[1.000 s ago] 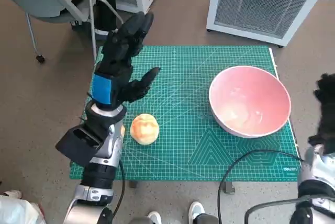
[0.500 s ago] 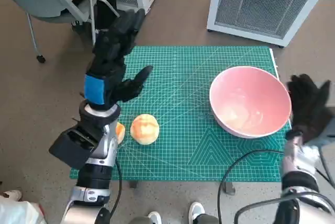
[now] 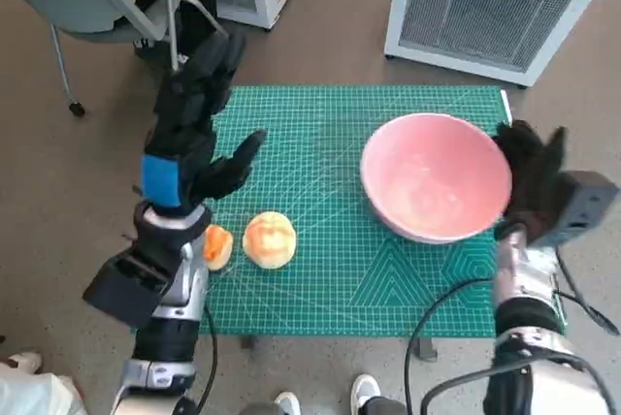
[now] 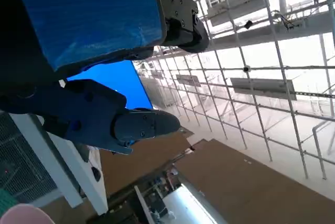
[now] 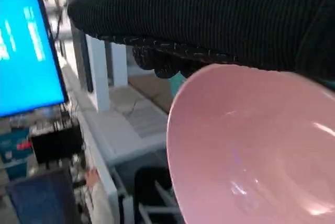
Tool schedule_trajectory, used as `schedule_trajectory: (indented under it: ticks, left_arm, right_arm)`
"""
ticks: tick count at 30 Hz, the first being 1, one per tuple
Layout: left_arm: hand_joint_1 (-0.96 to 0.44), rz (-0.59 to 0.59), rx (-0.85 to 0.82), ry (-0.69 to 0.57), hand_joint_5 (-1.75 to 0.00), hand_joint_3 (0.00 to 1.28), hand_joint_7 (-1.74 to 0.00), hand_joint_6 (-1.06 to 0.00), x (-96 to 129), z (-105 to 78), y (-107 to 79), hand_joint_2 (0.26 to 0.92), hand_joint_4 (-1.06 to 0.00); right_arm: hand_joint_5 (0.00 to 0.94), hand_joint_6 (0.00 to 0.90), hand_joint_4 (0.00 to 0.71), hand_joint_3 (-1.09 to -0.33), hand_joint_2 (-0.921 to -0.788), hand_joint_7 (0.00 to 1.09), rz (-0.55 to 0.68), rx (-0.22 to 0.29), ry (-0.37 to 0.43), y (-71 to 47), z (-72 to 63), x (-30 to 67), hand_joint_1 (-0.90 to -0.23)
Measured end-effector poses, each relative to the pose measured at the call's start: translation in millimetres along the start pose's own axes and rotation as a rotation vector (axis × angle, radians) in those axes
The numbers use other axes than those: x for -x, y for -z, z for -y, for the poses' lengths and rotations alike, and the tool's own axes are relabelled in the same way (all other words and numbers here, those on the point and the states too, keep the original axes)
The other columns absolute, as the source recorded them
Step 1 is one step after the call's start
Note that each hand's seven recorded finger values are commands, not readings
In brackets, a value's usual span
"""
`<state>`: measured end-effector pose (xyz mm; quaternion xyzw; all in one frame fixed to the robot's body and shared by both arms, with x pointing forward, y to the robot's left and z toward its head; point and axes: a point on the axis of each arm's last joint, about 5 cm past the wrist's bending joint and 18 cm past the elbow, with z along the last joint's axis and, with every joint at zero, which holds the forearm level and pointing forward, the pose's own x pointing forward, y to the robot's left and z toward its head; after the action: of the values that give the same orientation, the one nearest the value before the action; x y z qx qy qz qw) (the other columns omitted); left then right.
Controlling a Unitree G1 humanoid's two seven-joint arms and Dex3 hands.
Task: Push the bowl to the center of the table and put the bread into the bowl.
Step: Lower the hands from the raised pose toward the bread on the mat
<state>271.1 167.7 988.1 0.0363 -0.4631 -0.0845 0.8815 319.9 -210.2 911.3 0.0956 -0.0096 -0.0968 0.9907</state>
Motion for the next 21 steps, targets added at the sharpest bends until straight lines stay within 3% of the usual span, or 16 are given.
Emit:
schedule_trajectory:
  ticks: [7,16,21]
  left_arm:
    - [-0.43,-0.013,-0.046,-0.03,0.0,0.34,-0.14,-0.36,9,-9.1,-3.5,0.921,-0.36]
    - [-0.44,-0.034,-0.087,-0.056,0.0,0.34,-0.11,-0.38,20,-15.3,-6.8,0.921,-0.35]
    - [-0.44,-0.032,-0.108,-0.06,0.0,0.35,-0.09,-0.38,23,-19.3,-9.7,0.921,-0.35]
  right_arm:
    - [0.005,0.254,0.221,-0.852,-0.921,0.09,0.001,-0.009,-0.046,-1.9,-16.3,-3.0,-0.493]
    - [0.0,0.244,0.208,-0.863,-0.921,0.08,0.008,0.008,-0.127,-7.7,-42.4,-7.5,-0.484]
    - [0.001,0.245,0.209,-0.855,-0.921,0.08,-0.009,-0.008,-0.159,-10.3,-57.3,-9.3,-0.473]
